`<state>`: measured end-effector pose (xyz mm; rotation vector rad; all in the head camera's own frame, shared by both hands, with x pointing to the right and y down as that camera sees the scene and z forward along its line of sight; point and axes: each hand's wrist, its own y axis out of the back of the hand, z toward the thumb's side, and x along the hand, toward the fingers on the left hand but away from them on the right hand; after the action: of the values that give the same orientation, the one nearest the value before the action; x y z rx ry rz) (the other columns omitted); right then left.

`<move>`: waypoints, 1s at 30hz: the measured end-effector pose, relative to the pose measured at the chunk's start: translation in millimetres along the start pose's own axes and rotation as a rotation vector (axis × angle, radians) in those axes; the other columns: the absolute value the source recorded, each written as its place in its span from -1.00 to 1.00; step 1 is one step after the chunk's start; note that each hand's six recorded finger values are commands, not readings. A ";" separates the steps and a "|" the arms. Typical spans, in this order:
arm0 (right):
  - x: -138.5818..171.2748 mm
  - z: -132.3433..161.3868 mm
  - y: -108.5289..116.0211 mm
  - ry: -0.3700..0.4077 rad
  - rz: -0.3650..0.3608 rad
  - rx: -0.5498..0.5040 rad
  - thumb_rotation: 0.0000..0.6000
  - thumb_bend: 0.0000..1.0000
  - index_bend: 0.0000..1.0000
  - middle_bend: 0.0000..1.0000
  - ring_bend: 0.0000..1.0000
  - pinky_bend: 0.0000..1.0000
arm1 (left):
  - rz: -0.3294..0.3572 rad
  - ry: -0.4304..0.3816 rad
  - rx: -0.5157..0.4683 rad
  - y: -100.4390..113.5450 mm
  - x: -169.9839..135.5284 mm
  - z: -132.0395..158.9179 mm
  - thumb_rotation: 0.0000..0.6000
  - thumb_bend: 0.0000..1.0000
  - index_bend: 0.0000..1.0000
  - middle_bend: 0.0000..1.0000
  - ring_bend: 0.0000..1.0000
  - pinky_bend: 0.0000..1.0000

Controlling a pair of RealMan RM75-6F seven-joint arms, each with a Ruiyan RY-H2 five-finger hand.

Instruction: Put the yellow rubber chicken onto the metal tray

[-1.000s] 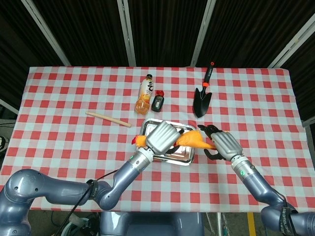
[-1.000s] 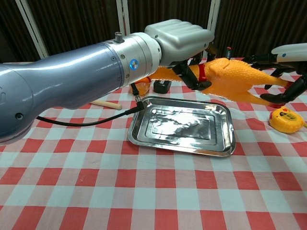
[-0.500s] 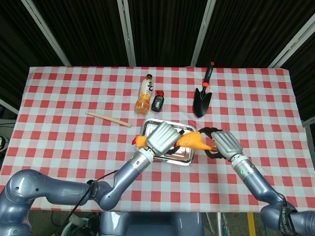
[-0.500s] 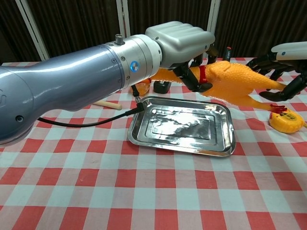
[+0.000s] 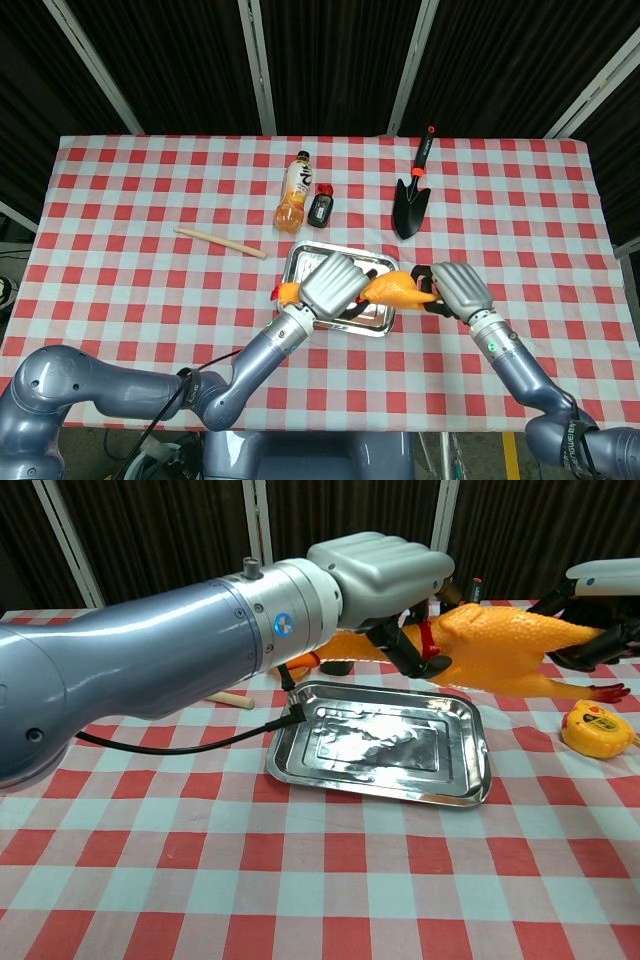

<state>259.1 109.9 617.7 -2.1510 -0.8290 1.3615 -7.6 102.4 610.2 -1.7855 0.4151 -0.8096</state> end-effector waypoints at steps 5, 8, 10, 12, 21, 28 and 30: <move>0.1 0.7 -1.2 0.003 -0.003 0.006 1.00 0.74 0.99 0.64 0.65 0.82 | 0.001 0.003 -0.002 0.0 -0.7 -1.2 1.00 0.10 0.09 0.33 0.21 0.50; 0.5 1.2 -1.9 0.006 -0.004 0.012 1.00 0.70 0.61 0.47 0.35 0.62 | 0.001 0.003 -0.001 -0.9 -0.9 -1.6 1.00 0.10 0.08 0.33 0.21 0.50; 1.6 1.2 -2.9 0.009 0.001 0.020 1.00 0.38 0.03 0.10 -0.04 0.26 | 0.002 0.005 0.000 -1.5 -1.1 -2.2 1.00 0.10 0.08 0.33 0.21 0.50; 3.1 0.8 -4.0 0.011 0.015 0.030 1.00 -0.07 -0.54 -0.30 -0.41 -0.09 | 0.004 0.006 -0.002 -1.9 -1.3 -3.0 1.00 0.10 0.08 0.33 0.21 0.50; 9.1 -2.5 -6.3 0.007 0.065 0.079 1.00 -0.84 -1.00 -1.00 -1.00 -0.89 | 0.028 0.001 -0.006 -3.1 -4.4 -6.0 1.00 0.09 0.08 0.33 0.21 0.50; 14.7 -11.2 -1.8 -0.011 0.034 0.105 1.00 -0.84 -1.00 -1.00 -1.00 -0.91 | 0.043 -0.005 -0.020 -8.1 -10.7 -10.2 1.00 0.07 0.07 0.32 0.21 0.50; 18.5 -19.2 2.8 -0.029 0.014 0.119 1.00 -0.84 -1.00 -1.00 -1.00 -0.91 | 0.045 -0.006 -0.031 -11.1 -13.6 -13.0 1.00 0.06 0.07 0.32 0.21 0.50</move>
<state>283.3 119.7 611.9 -2.0538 -0.7264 1.4160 -27.4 106.0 618.6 -1.8002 0.4650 -0.7700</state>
